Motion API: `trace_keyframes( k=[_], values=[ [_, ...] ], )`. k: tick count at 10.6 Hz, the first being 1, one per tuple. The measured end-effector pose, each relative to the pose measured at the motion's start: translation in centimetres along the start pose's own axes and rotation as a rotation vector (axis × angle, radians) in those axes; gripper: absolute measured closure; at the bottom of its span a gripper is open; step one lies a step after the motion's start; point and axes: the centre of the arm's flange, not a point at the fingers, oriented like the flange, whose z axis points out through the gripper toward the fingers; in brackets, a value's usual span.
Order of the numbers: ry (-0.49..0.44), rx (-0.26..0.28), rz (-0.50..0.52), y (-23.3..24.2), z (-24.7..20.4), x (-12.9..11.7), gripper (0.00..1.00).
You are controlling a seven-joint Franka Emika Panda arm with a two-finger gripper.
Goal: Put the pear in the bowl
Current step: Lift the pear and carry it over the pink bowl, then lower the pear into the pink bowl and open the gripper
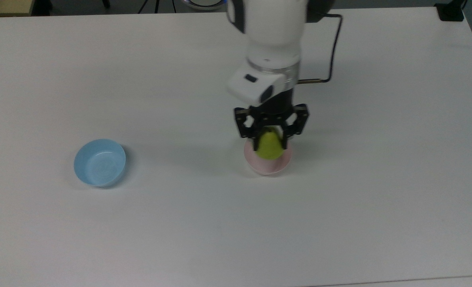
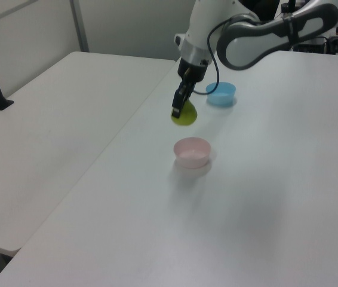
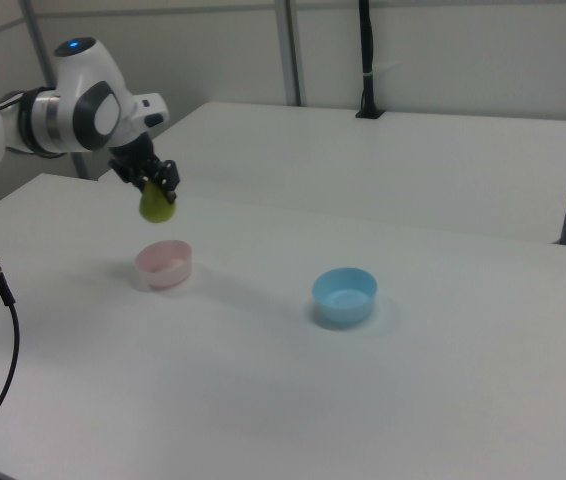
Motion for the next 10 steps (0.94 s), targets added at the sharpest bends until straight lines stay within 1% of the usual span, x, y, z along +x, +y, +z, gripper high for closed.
trace_keyframes(
  k=[2, 4, 8, 10],
  values=[
    [-0.017, 0.009, -0.024, -3.0, 0.9, -0.8, 0.39],
    [-0.048, -0.002, -0.026, -3.0, 3.1, -1.3, 0.39],
    [-0.111, -0.056, -0.06, -2.7, 8.1, -2.6, 0.39],
    [-0.132, -0.065, -0.064, -2.7, 9.7, -3.1, 0.39]
  ],
)
